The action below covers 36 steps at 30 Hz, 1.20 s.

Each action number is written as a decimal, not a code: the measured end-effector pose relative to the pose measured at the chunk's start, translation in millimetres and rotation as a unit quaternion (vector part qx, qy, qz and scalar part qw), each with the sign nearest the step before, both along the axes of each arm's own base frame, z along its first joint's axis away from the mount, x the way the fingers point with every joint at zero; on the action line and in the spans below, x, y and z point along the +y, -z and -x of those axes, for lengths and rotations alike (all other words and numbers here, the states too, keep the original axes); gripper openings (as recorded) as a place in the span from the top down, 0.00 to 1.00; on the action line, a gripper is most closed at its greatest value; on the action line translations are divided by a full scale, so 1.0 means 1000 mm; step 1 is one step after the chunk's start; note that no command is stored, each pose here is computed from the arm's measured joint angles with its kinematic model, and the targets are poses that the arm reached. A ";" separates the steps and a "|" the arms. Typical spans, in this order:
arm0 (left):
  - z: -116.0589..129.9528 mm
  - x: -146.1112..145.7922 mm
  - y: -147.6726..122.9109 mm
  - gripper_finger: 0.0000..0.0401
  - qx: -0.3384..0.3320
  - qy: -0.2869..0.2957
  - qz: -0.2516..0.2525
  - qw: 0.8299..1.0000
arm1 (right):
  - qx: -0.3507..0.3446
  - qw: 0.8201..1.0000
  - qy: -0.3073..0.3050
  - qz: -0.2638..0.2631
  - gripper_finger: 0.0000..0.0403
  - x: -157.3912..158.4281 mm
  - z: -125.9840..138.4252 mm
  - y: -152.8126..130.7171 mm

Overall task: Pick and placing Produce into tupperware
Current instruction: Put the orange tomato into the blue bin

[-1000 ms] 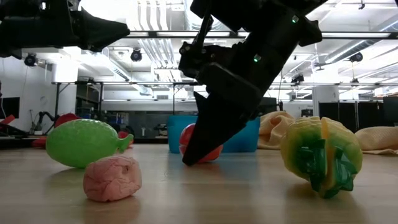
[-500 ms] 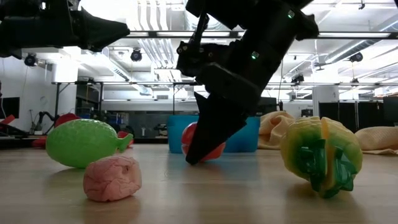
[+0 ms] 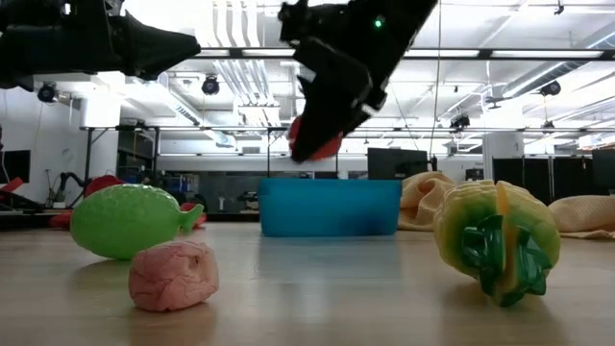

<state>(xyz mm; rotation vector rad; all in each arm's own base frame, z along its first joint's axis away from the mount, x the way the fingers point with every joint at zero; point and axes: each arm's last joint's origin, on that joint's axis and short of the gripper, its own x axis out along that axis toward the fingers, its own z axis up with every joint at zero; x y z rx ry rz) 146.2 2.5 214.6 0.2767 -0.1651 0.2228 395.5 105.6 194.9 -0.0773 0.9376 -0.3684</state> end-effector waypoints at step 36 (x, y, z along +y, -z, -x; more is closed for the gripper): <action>0.000 0.000 0.000 0.53 0.001 -0.001 0.000 1.000 | 0.100 0.990 0.098 -0.021 0.33 -0.145 0.033 0.010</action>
